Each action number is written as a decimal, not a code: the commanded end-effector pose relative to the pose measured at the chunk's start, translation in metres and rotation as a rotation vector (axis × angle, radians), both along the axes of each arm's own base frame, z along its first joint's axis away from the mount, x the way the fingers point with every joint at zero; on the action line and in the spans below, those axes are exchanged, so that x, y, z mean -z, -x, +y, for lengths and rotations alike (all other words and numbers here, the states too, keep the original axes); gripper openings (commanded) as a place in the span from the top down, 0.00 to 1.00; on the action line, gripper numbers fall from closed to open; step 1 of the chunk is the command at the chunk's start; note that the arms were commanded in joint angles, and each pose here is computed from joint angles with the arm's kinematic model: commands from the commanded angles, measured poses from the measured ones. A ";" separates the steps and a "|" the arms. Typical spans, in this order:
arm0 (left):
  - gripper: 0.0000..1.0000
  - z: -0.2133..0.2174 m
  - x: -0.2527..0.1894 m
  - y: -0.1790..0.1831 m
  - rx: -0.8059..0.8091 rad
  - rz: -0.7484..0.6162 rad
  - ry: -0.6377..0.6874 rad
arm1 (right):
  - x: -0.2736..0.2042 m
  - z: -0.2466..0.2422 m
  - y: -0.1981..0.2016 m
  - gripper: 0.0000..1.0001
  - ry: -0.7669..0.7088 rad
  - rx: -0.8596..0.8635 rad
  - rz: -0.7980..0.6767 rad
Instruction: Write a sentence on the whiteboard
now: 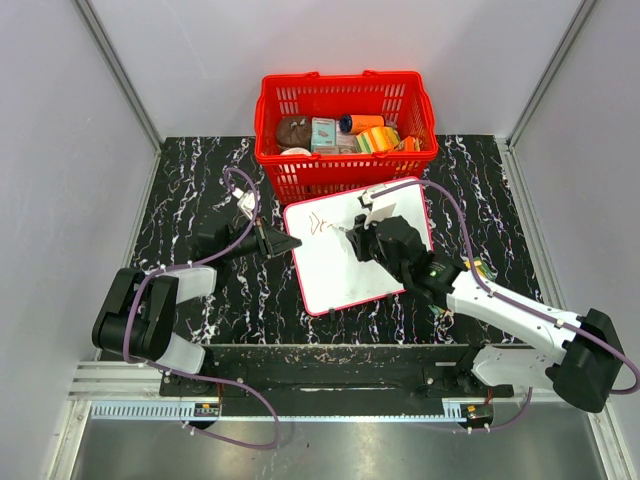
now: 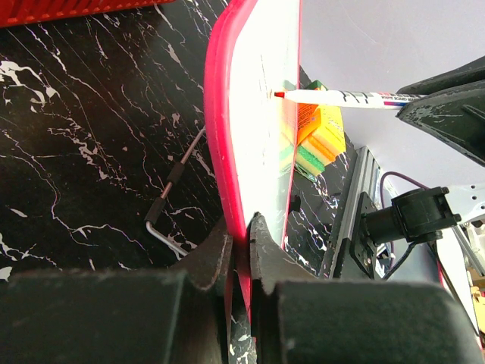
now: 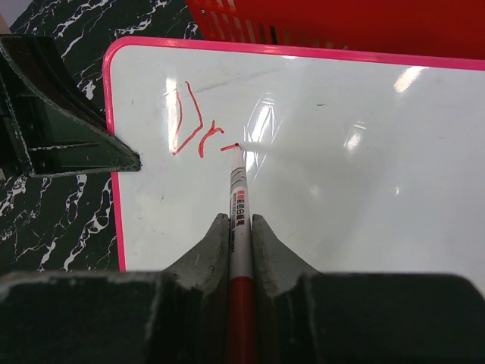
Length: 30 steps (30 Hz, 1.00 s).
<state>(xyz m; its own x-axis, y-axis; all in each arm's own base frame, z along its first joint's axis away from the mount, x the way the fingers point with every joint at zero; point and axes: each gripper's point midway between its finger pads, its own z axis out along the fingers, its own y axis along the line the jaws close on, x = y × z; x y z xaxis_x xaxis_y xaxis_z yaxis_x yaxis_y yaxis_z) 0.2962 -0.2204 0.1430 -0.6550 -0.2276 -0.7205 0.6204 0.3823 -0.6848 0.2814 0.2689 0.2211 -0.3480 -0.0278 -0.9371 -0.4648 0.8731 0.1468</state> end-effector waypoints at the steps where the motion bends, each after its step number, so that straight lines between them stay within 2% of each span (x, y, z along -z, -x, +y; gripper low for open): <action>1: 1.00 -0.004 -0.005 -0.005 0.022 -0.162 -0.061 | -0.009 -0.008 -0.011 1.00 0.003 0.062 -0.025; 30: 1.00 -0.005 -0.005 -0.005 0.027 -0.167 -0.062 | -0.022 0.009 -0.014 1.00 -0.071 0.023 -0.042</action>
<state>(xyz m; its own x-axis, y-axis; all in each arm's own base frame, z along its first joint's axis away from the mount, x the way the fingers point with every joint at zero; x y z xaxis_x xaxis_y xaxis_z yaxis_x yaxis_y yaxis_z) 0.2970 -0.2197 0.1412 -0.6596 -0.2303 -0.7154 0.6110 0.3900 -0.6889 0.2865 0.2721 0.2221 -0.3477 -0.0121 -0.9375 -0.4537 0.8772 0.1569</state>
